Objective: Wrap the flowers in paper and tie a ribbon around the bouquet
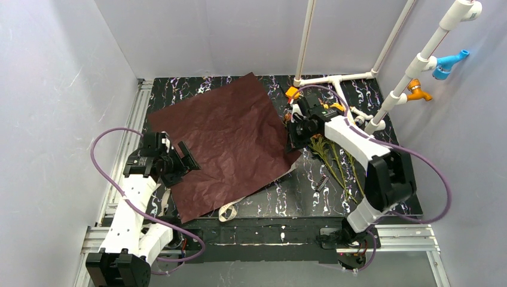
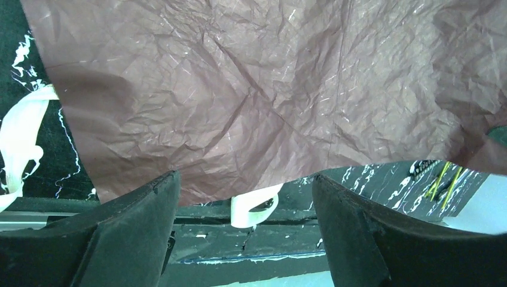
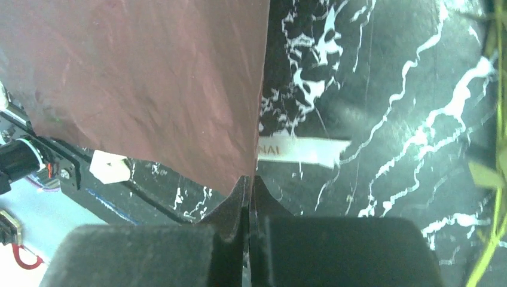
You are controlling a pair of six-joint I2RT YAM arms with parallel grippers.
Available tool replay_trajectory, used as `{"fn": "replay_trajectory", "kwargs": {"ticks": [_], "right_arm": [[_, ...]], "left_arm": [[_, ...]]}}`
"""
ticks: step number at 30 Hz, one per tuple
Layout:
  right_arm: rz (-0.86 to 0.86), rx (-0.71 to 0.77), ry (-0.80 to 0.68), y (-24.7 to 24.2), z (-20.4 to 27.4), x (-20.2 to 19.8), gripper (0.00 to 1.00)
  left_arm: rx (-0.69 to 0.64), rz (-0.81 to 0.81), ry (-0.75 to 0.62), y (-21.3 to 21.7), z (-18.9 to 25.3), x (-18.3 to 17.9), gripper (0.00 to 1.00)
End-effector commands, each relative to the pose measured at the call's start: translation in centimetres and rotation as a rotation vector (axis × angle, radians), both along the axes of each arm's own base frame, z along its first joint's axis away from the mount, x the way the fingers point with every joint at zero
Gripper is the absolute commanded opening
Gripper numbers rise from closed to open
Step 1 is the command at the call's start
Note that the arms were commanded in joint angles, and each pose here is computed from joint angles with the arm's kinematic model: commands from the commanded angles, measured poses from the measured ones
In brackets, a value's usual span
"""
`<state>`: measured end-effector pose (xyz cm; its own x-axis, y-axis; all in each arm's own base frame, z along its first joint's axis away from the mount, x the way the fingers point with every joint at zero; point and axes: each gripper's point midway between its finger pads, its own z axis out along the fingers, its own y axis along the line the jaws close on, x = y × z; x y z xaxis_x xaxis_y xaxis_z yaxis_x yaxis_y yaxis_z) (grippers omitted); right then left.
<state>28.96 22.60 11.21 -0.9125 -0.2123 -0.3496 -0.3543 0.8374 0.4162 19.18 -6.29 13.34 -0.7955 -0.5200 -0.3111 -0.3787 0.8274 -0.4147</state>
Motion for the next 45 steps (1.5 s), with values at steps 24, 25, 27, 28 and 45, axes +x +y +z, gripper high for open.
{"fn": "replay_trajectory", "kwargs": {"ticks": [24, 25, 27, 28, 45], "right_arm": [[-0.083, -0.323, -0.131, -6.0, -1.6, 9.4, 0.01], [-0.080, -0.318, -0.128, -5.9, -1.7, 9.3, 0.01], [-0.081, -0.318, -0.125, -5.9, -1.9, 9.3, 0.01], [-0.082, -0.318, -0.122, -5.9, -2.0, 9.3, 0.01], [-0.057, -0.264, -0.060, -4.7, -3.1, 8.5, 0.01]], "left_arm": [[0.100, 0.155, 0.098, 3.8, -3.6, 4.4, 0.80], [0.073, 0.169, 0.096, 3.7, -4.4, 4.6, 0.79], [-0.003, 0.187, 0.095, 3.1, -5.8, 5.0, 0.76], [-0.036, 0.190, 0.083, 2.8, -6.3, 5.4, 0.74], [-0.166, 0.219, 0.123, 1.1, -12.3, 5.2, 0.60]]}}
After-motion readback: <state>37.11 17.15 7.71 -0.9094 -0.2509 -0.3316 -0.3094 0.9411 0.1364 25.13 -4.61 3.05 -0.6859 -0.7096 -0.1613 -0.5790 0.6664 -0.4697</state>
